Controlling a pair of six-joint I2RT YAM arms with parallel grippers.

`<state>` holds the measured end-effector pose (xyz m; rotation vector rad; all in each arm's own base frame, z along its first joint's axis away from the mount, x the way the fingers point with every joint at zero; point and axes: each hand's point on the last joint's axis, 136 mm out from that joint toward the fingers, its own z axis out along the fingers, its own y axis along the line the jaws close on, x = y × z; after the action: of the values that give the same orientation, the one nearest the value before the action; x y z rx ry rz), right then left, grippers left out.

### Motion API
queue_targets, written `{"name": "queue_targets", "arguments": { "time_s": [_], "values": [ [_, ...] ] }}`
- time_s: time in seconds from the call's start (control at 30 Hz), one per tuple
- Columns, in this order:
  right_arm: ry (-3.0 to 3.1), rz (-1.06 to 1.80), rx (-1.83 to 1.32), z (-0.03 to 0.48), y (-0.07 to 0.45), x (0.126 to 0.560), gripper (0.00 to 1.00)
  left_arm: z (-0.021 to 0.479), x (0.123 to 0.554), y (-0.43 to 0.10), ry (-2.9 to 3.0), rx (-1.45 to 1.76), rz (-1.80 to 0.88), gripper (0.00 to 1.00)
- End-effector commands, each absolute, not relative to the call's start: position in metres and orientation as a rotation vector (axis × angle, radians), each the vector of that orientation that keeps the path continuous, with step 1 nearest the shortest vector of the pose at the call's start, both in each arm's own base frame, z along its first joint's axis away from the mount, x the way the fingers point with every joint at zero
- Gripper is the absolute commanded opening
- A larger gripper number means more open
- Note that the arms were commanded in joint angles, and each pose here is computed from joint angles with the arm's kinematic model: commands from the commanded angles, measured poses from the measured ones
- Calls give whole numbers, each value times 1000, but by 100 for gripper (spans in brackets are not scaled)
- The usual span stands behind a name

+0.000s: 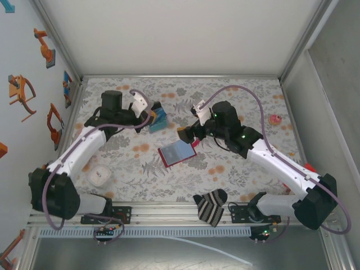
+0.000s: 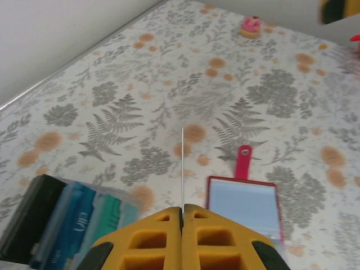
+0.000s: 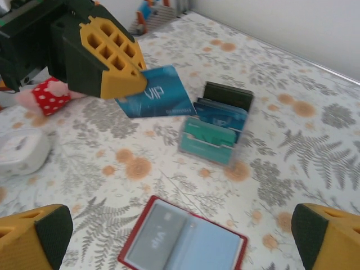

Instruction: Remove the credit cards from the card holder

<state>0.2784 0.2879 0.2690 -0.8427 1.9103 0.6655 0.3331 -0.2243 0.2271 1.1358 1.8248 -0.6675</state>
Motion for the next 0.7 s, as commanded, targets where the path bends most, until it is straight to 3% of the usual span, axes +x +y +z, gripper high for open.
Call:
{"name": "queue_targets", "arguments": {
  "time_s": [0.0, 0.27, 0.67],
  "values": [
    [1936, 554, -698, 277, 270, 295, 99, 220, 359, -220, 1801, 1214, -599, 0],
    [1986, 400, -582, 269, 247, 310, 99, 181, 414, -221, 1871, 1285, -552, 1],
    [1947, 361, -465, 272, 229, 312, 99, 127, 433, -216, 1977, 1401, -505, 0]
  ]
}}
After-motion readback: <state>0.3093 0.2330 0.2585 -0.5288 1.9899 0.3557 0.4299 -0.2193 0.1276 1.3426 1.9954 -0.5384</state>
